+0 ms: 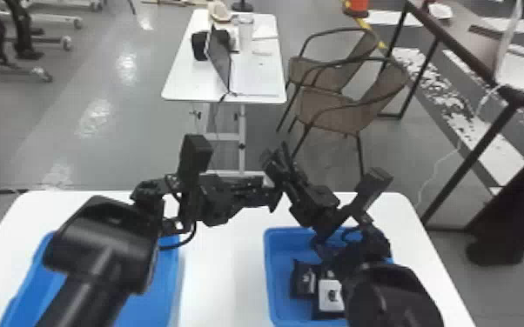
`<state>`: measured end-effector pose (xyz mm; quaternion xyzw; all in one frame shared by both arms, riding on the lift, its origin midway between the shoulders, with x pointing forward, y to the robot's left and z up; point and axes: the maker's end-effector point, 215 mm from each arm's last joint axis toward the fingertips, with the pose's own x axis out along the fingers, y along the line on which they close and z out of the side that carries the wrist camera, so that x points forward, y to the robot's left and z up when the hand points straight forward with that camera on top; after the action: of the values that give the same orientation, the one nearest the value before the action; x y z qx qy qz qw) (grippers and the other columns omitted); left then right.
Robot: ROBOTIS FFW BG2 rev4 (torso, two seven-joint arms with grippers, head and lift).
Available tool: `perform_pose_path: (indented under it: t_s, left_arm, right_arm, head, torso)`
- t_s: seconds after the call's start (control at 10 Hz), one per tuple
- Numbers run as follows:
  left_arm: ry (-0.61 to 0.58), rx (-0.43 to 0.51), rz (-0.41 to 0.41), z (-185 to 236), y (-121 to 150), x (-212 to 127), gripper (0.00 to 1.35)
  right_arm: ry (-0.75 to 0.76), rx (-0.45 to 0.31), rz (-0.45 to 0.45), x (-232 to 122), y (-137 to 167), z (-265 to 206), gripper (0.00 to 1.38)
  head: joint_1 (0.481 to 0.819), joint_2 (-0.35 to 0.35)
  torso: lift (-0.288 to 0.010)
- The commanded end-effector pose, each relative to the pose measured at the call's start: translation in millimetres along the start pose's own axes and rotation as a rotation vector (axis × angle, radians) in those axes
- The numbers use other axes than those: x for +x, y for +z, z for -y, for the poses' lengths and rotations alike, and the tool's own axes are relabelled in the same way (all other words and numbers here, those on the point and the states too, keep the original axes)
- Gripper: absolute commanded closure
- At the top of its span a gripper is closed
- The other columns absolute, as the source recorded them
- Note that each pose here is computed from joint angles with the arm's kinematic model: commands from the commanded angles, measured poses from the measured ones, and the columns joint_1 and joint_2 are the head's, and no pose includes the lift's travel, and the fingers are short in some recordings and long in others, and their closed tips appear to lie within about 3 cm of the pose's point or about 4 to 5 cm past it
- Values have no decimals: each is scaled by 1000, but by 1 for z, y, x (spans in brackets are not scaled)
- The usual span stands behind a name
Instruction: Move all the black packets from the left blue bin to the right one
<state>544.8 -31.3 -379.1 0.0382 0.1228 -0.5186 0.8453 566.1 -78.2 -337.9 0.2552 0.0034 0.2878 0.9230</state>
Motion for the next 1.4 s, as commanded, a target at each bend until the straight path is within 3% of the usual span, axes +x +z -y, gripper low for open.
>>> perform_pose_path:
  t_s: [0.0, 0.1, 0.2, 0.3, 0.4, 0.7, 0.8, 1.0, 1.3]
  left_arm:
    - [6, -17, -3, -2, -5, -4, 1013]
    - [10, -27, 2, -3, -7, -6, 829]
    - [21, -47, 8, -5, -11, -11, 486]
    - [45, -63, 19, -10, -13, -21, 245]
    - [85, -83, 25, -19, -20, -39, 124]
    - [248, -132, 70, -53, -26, -112, 75]
    - [302, -145, 81, -61, -31, -133, -1]
    - [351, -182, 96, -64, -40, -158, -1]
    - [346, -237, 100, -63, -50, -166, 67]
  right_arm:
    - [-25, -2, 17, -5, 4, 6, 1185]
    - [-39, 5, 25, -9, 4, 11, 1185]
    - [-51, 6, 30, -13, 6, 17, 1185]
    - [-72, 7, 36, -19, 8, 26, 1185]
    - [-107, 9, 39, -31, 9, 42, 1185]
    - [-238, 56, 13, -86, -12, 95, 1185]
    - [-281, 99, 3, -105, -27, 112, 1184]
    - [-333, 181, -20, -133, -57, 135, 1184]
    - [-343, 403, -30, -151, -104, 139, 1184]
  head:
    - [695, -106]
    - [695, -110]
    - [695, -113]
    - [695, -114]
    - [695, -115]
    - [695, -106]
    - [695, -97]
    - [695, -86]
    - [695, -71]
  torso:
    - [0]
    - [0]
    - [0]
    - [0]
    - [0]
    - [0]
    - [0]
    - [0]
    - [0]
